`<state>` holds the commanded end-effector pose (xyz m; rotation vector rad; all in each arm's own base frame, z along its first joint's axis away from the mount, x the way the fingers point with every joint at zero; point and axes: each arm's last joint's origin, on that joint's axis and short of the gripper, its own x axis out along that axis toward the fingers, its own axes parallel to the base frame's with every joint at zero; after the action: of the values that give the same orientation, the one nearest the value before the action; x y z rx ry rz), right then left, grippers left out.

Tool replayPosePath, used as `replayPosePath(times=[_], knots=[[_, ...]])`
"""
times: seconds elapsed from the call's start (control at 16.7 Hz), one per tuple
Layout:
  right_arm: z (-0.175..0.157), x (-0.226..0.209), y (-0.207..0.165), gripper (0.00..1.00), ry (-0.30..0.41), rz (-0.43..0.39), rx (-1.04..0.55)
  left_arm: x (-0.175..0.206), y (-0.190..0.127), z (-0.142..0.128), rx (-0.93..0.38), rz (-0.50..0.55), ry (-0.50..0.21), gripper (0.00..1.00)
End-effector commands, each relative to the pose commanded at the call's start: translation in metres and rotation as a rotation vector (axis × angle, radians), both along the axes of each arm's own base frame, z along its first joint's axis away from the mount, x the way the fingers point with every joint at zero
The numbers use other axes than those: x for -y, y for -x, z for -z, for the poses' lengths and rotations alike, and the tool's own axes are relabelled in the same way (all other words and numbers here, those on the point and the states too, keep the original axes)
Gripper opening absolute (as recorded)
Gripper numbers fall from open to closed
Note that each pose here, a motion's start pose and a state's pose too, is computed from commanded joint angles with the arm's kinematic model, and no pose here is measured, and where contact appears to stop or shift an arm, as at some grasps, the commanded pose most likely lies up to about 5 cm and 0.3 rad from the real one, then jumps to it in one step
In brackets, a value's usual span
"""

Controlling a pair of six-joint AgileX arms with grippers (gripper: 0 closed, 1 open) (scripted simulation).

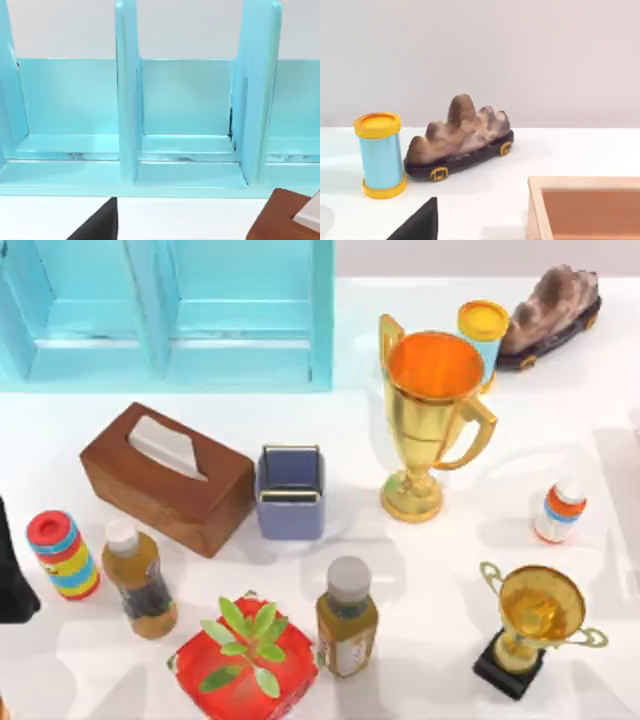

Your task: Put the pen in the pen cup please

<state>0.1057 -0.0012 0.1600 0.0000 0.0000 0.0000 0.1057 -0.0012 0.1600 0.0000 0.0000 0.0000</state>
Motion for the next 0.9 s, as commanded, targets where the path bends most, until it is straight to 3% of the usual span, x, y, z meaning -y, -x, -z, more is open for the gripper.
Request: replayPosePath(times=[0.18,0.36,0.66,0.9], knots=[[0.0,0.0,0.0,1.0,0.0,0.0,0.0,-0.001,0.0,-0.002,-0.003,-0.006,0.001,1.0],[0.0,0.0,0.0,1.0,0.0,0.0,0.0,-0.008,-0.001,-0.024,-0.031,-0.05,0.013,1.0],[0.0,0.0,0.0,1.0,0.0,0.0,0.0,-0.032,-0.022,-0.104,-0.135,-0.111,0.073,1.0],[0.0,0.0,0.0,1.0,0.0,0.0,0.0,-0.076,-0.079,-0.159,-0.321,-0.137,0.208,1.0]])
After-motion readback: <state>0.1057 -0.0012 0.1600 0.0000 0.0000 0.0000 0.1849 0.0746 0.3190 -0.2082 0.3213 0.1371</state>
